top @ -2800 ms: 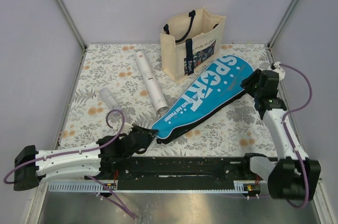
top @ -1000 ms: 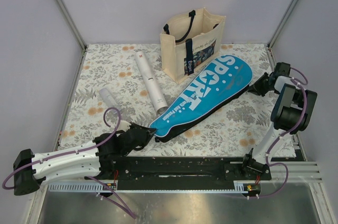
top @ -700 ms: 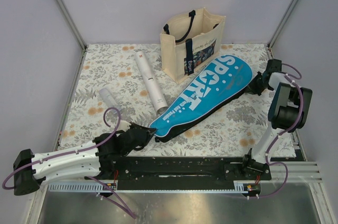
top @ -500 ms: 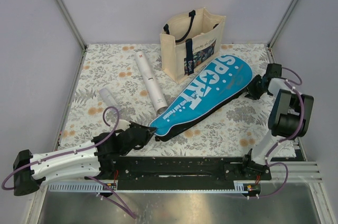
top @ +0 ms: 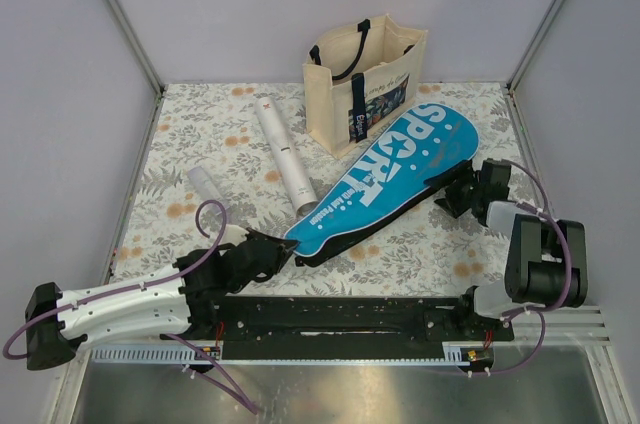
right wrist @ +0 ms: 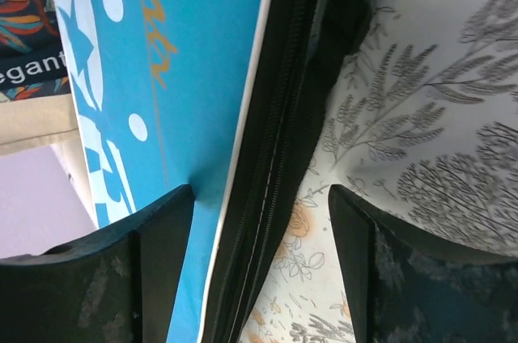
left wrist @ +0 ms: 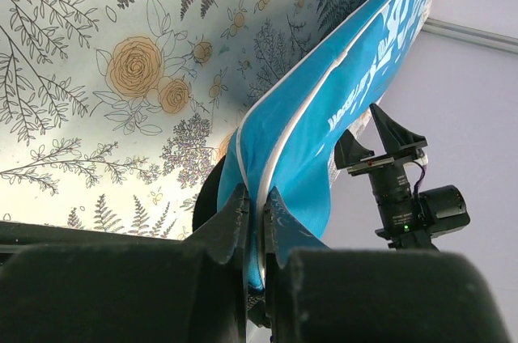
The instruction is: Pack up the badminton gear
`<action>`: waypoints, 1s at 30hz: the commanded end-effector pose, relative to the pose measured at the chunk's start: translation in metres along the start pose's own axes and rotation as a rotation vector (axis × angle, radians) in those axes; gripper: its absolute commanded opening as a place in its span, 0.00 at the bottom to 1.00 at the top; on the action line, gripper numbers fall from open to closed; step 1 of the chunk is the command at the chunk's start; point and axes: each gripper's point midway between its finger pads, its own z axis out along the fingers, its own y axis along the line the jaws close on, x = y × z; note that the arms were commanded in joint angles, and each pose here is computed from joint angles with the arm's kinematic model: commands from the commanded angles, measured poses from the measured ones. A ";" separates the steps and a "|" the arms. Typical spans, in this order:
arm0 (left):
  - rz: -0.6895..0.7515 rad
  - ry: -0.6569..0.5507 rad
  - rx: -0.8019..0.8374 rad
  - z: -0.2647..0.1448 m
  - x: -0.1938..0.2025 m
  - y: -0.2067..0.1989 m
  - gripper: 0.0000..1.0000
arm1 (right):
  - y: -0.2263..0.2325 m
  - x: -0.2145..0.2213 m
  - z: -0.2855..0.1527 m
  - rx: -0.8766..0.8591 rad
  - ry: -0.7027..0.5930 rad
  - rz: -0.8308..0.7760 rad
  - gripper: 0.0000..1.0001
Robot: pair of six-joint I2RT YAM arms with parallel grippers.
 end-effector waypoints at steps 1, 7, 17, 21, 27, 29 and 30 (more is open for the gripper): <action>-0.223 0.034 0.084 -0.011 0.005 -0.043 0.00 | 0.042 -0.013 0.011 -0.207 -0.086 0.018 0.76; -0.213 0.044 0.088 -0.012 0.007 -0.045 0.00 | 0.049 -0.001 0.031 -0.298 -0.064 0.074 0.71; -0.019 -0.036 0.207 -0.015 -0.009 -0.051 0.31 | 0.068 -0.004 0.007 -0.359 -0.099 0.134 0.00; 0.198 -0.139 0.245 -0.020 -0.027 -0.054 0.60 | 0.078 -0.006 -0.013 -0.307 -0.089 0.151 0.00; 0.666 -0.266 0.270 -0.022 -0.041 -0.063 0.72 | 0.086 -0.010 -0.040 -0.167 -0.075 0.185 0.00; 0.809 -0.292 0.254 -0.022 -0.044 -0.064 0.72 | 0.091 -0.014 -0.049 -0.127 -0.076 0.201 0.00; 0.880 -0.305 0.245 -0.021 -0.046 -0.063 0.73 | 0.091 -0.016 -0.051 -0.106 -0.080 0.224 0.00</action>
